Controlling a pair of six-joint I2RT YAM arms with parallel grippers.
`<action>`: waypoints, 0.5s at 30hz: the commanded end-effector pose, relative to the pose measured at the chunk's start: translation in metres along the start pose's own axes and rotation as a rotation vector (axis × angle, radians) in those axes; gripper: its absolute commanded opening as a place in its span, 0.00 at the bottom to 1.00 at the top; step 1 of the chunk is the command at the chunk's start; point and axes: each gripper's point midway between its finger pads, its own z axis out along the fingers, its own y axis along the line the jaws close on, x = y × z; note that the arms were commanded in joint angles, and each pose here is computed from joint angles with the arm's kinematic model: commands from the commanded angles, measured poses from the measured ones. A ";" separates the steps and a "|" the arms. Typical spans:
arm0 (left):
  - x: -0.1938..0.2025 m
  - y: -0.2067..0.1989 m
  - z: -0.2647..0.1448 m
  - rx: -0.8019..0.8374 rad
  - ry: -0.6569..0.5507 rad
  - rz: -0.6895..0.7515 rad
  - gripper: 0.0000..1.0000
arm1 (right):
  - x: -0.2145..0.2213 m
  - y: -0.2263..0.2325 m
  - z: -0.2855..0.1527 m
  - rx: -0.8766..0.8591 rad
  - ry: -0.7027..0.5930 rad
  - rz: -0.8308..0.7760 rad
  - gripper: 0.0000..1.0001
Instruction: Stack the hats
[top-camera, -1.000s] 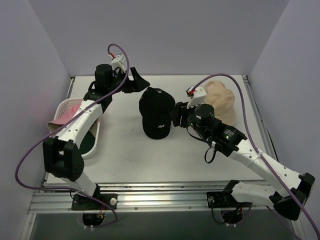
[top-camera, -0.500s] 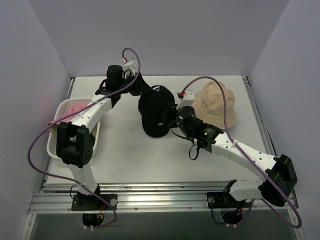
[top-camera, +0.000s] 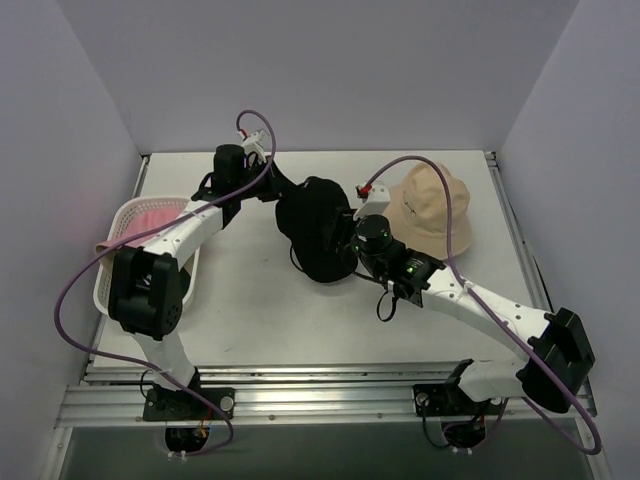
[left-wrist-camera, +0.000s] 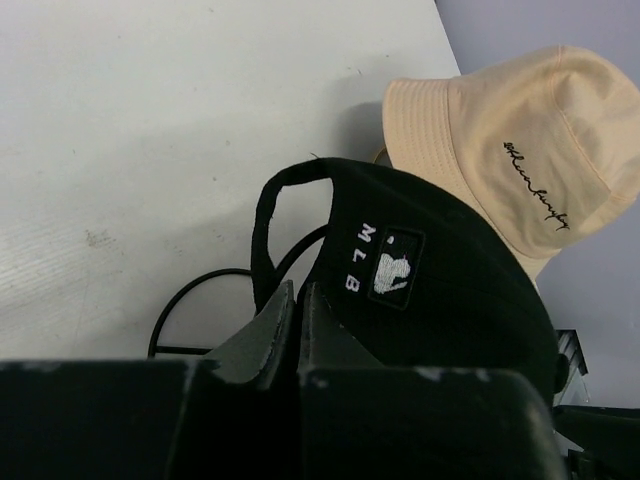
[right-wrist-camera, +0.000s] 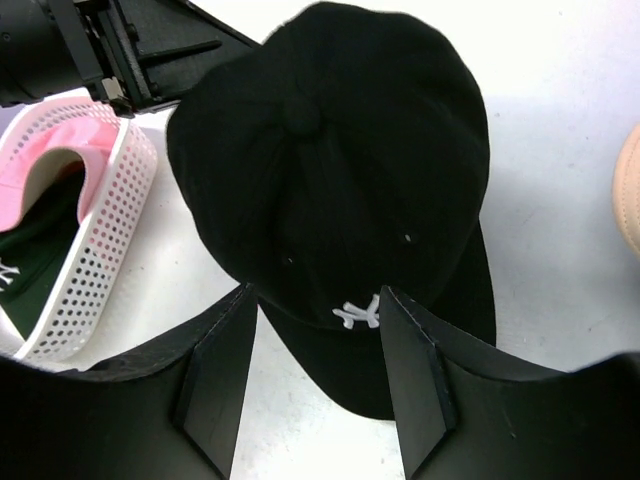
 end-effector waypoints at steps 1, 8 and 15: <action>-0.004 -0.005 -0.010 -0.012 -0.067 -0.027 0.02 | -0.006 0.001 -0.001 -0.010 -0.038 0.010 0.48; -0.010 -0.015 -0.037 -0.016 -0.173 -0.041 0.09 | -0.001 -0.002 -0.006 -0.025 -0.018 -0.038 0.48; -0.006 -0.018 -0.062 -0.102 -0.250 -0.040 0.21 | -0.001 -0.025 -0.001 0.064 -0.018 -0.048 0.49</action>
